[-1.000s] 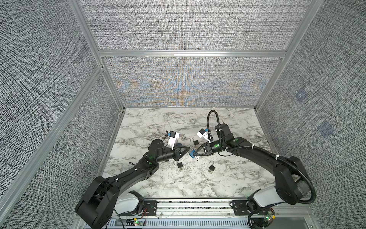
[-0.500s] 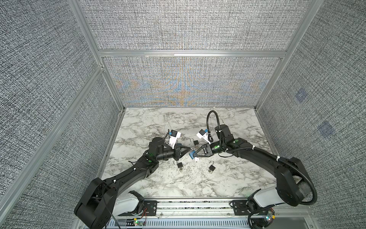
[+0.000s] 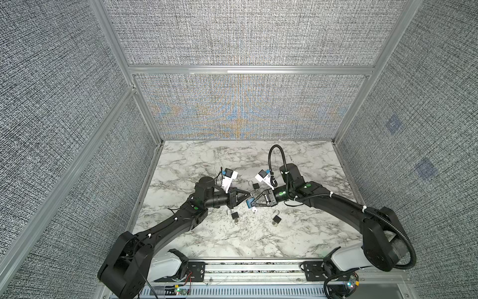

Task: Lock with the key

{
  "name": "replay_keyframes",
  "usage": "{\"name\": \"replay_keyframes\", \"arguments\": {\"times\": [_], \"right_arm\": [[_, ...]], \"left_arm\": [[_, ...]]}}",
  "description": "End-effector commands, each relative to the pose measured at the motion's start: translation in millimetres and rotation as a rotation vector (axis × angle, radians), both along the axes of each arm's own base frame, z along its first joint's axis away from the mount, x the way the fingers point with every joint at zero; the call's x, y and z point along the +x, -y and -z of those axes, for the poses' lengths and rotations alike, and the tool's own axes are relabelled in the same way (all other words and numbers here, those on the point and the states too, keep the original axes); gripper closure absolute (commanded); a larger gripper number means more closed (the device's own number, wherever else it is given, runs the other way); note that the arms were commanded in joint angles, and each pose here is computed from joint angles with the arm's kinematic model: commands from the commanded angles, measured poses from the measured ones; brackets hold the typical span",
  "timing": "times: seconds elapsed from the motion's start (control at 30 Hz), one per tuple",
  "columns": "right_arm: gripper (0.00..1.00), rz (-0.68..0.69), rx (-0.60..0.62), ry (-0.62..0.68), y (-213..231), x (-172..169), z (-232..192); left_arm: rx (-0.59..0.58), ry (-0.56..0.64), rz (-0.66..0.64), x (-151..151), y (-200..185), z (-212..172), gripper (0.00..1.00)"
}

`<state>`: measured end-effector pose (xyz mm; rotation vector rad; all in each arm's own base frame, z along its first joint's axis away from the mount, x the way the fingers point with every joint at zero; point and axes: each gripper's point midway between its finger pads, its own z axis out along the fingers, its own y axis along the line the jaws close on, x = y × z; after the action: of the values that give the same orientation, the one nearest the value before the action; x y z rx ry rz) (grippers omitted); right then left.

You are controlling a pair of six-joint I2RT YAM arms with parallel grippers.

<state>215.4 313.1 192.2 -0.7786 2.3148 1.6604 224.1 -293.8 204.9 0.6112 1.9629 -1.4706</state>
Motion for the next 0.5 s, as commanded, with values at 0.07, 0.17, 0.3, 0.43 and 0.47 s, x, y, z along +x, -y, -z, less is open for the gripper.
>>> {"name": "replay_keyframes", "arguments": {"times": [0.07, 0.17, 0.3, 0.43, 0.47], "right_arm": [[1.00, 0.059, 0.008, 0.107, -4.3, 19.4, -5.8], [1.00, 0.060, 0.007, 0.106, -4.1, 19.5, -5.6], [1.00, 0.060, 0.008, 0.108, -4.2, 19.6, -6.6], [1.00, 0.063, 0.015, 0.116, -4.8, 20.9, -9.8], [1.00, 0.063, 0.016, 0.116, -4.9, 20.8, -10.2]], "left_arm": [[-0.051, 0.008, 0.145, -25.2, 5.9, -12.5, 0.77], [-0.051, 0.010, 0.144, -25.1, 5.3, -12.8, 0.81], [-0.049, 0.005, 0.145, -25.4, 5.3, -11.2, 0.94], [-0.049, 0.003, 0.146, -25.9, 5.2, -10.0, 1.00], [-0.050, 0.001, 0.145, -26.0, 5.0, -9.7, 1.00]]}}
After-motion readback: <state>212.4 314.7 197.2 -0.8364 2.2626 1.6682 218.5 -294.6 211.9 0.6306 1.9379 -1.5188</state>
